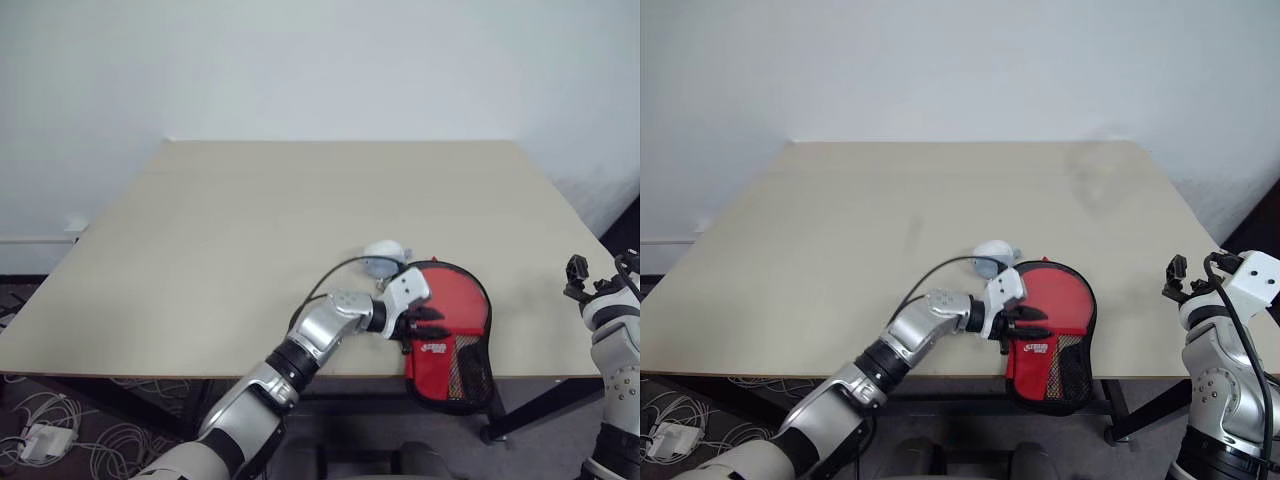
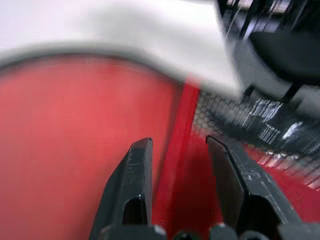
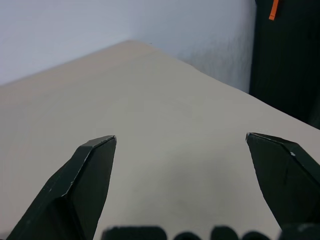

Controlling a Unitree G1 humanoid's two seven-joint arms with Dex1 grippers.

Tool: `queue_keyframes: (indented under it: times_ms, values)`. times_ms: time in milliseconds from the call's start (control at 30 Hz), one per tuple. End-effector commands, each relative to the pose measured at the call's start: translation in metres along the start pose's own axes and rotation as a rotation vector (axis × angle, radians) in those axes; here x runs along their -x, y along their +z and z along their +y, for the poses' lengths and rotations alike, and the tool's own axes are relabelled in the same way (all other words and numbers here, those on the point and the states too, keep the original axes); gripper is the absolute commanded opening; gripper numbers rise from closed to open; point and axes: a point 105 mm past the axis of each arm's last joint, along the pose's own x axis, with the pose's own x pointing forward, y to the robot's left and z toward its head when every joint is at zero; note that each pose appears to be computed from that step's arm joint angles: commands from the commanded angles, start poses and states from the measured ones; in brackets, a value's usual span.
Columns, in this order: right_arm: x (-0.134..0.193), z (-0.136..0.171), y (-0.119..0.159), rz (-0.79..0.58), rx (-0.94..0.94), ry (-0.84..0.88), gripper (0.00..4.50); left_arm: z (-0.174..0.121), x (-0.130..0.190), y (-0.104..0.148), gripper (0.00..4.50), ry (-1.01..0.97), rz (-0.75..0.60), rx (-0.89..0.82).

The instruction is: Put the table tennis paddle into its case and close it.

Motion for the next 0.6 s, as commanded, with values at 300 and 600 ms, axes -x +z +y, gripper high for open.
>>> queue_keyframes:
  times_ms: [300,600]
  values:
    - [0.0,0.01,0.016,-0.046,0.021,0.045,4.5,0.012,0.008,-0.021,1.71,0.058,0.062,-0.056]
    - [-0.007,0.057,0.023,-0.023,-0.02,0.259,4.5,0.005,0.005,-0.042,1.71,0.039,0.159,-0.036]
